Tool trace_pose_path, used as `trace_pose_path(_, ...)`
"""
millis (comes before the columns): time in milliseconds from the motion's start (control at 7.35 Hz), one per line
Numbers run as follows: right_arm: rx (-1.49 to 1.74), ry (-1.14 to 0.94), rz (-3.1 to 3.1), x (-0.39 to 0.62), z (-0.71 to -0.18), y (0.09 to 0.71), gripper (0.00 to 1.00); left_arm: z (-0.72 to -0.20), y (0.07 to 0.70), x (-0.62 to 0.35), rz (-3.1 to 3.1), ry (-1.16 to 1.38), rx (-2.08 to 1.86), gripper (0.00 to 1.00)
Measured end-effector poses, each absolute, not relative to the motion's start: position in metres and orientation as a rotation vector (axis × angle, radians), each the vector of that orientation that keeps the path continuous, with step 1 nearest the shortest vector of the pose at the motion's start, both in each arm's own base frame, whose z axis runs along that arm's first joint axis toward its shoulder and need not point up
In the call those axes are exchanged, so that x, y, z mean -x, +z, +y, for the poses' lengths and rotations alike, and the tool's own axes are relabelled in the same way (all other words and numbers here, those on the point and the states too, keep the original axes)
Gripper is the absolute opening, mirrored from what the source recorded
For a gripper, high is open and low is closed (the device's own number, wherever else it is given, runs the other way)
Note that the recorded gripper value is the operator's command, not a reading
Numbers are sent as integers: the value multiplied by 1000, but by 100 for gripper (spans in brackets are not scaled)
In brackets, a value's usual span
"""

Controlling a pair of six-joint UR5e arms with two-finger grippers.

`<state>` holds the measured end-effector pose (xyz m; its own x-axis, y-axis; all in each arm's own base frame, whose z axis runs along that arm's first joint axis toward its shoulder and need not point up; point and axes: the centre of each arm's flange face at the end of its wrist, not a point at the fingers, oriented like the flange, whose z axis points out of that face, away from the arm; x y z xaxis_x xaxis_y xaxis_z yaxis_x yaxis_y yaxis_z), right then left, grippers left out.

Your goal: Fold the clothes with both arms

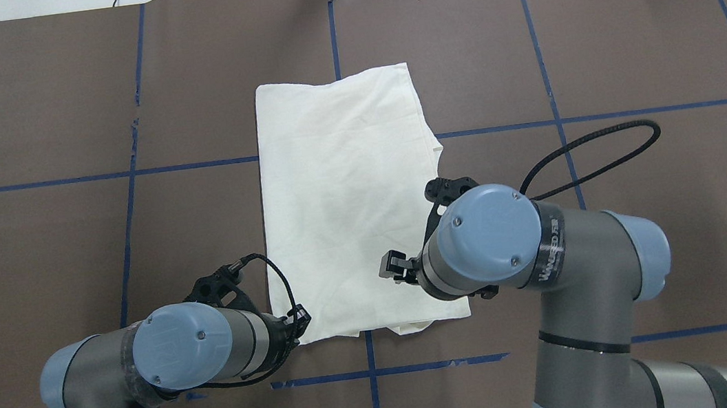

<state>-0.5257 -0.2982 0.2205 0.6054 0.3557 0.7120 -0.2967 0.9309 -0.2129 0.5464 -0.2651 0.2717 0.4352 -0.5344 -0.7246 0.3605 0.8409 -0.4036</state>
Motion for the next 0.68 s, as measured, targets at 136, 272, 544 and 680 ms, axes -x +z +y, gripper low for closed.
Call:
trace_pose_path(136,84,440,-836,548,-286,232,100,-265,271,-546,973,-556,198,0)
trace_pose_path(272,90,486,-830,568,-280,247,100,-265,271,-546,975,-553,197,0)
trace_pose_path(544,88,524,-815,589,-278,267,100,-265,270,-546,976,-551,198,0)
trace_pose_path(680,87,532,-806,591,-279,271,100,-265,270,-546,976,-550,197,0)
